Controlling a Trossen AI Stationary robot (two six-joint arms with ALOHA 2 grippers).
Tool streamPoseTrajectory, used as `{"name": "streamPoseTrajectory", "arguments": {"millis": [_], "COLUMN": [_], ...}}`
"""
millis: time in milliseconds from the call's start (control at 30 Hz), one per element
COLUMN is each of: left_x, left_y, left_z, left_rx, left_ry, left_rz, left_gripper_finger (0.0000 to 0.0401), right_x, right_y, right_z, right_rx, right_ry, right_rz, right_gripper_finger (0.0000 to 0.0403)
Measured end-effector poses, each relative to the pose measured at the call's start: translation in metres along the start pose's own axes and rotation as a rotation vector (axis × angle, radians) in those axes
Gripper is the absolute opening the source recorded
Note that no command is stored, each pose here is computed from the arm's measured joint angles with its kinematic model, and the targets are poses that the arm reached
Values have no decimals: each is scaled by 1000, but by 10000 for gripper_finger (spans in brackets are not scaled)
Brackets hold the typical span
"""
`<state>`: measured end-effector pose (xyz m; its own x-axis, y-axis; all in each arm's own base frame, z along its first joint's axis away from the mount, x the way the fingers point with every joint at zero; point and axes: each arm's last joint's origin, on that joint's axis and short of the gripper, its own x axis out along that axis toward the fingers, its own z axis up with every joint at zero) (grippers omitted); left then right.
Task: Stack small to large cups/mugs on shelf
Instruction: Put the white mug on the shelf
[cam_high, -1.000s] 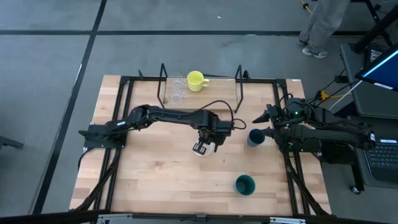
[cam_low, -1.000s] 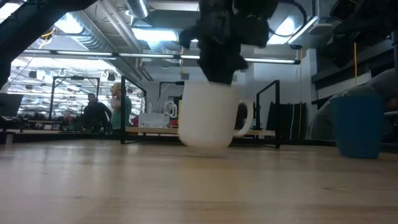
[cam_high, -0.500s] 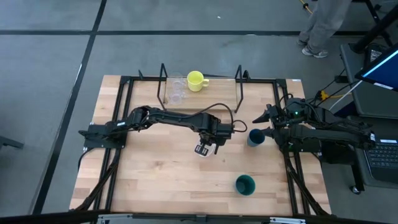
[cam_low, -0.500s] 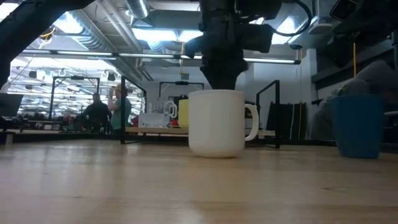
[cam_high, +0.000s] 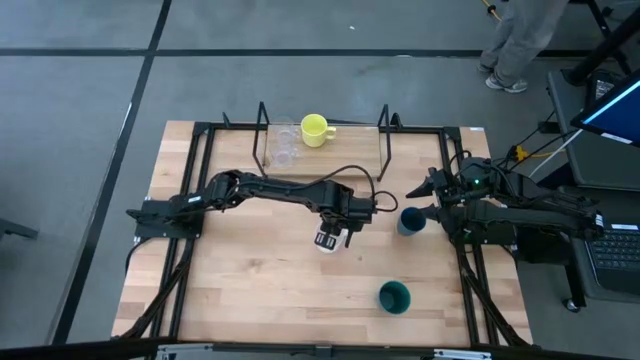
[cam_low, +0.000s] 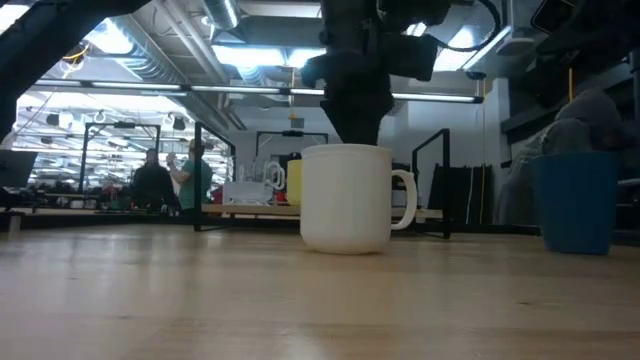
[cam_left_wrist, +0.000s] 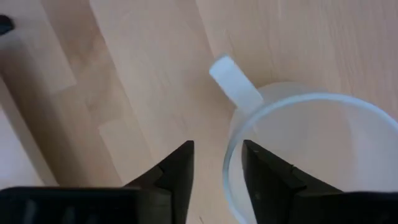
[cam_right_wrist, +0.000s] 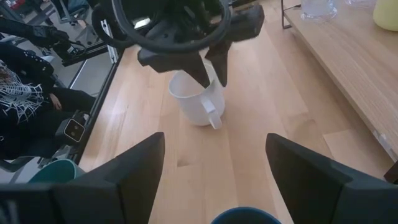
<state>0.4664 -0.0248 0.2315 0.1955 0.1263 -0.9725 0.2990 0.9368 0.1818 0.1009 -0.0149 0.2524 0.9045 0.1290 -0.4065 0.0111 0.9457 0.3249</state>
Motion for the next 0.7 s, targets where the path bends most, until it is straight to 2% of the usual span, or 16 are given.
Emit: {"name": "streamPoseTrajectory", "arguments": {"millis": [133, 233, 300, 467, 700], "left_x": [-18, -36, -49, -62, -65], "left_y": [1, 0, -2, -14, -44], "left_z": [6, 11, 12, 11, 17], "left_rx": [-19, -82, -176, -555, -742], "left_ry": [-54, -103, -129, -154, -144], "left_rz": [15, 20, 17, -77, -124], "left_gripper_finger": [150, 157, 158, 159, 159], "right_x": [0, 0, 0, 0, 1], "right_y": [0, 0, 0, 0, 0], "right_z": [0, 0, 0, 0, 0], "right_rx": [0, 1, 1, 1, 2], "right_ry": [0, 1, 1, 3, 7], "right_rz": [0, 0, 0, 0, -1], "right_gripper_finger": [282, 282, 282, 282, 282]}}
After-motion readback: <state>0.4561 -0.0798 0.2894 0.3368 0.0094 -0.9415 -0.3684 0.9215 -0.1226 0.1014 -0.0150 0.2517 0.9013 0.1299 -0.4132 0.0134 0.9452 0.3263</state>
